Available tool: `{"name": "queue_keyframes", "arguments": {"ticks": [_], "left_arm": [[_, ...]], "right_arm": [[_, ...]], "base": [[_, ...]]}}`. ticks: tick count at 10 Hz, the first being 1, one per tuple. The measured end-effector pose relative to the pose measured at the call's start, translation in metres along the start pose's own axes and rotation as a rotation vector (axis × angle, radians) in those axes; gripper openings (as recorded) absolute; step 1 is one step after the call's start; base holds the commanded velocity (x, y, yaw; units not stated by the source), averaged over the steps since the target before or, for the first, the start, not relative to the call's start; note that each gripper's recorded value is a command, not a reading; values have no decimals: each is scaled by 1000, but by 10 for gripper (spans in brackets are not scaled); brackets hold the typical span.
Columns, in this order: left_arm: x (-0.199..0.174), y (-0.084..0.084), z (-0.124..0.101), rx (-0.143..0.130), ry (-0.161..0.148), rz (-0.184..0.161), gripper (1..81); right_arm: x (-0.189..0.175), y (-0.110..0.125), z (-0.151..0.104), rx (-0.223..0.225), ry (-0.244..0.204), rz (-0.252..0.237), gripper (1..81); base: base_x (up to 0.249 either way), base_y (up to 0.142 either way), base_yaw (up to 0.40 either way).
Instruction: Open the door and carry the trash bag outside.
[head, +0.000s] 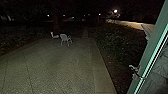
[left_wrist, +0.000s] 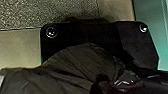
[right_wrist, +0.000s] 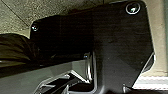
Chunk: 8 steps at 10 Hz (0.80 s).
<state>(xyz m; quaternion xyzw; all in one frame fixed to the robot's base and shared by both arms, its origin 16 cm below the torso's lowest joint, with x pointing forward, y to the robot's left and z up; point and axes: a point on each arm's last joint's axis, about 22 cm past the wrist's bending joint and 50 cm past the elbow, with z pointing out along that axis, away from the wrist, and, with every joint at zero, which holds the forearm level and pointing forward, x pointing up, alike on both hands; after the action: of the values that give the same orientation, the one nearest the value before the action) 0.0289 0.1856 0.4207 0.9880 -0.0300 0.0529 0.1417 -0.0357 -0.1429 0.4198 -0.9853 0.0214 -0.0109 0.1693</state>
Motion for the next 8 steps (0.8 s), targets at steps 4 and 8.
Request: {"name": "queue_keyframes", "arguments": {"ticks": [4,8], "left_arm": [[-1,-11,-6,19,54,-92,10],[-16,-8,-7,18,44,-121,10]], "right_arm": [[22,-1,2,0,-25,-99,811],[26,-4,3,2,-31,-113,811]], "base": [[86,0,0],[76,0,0]]}}
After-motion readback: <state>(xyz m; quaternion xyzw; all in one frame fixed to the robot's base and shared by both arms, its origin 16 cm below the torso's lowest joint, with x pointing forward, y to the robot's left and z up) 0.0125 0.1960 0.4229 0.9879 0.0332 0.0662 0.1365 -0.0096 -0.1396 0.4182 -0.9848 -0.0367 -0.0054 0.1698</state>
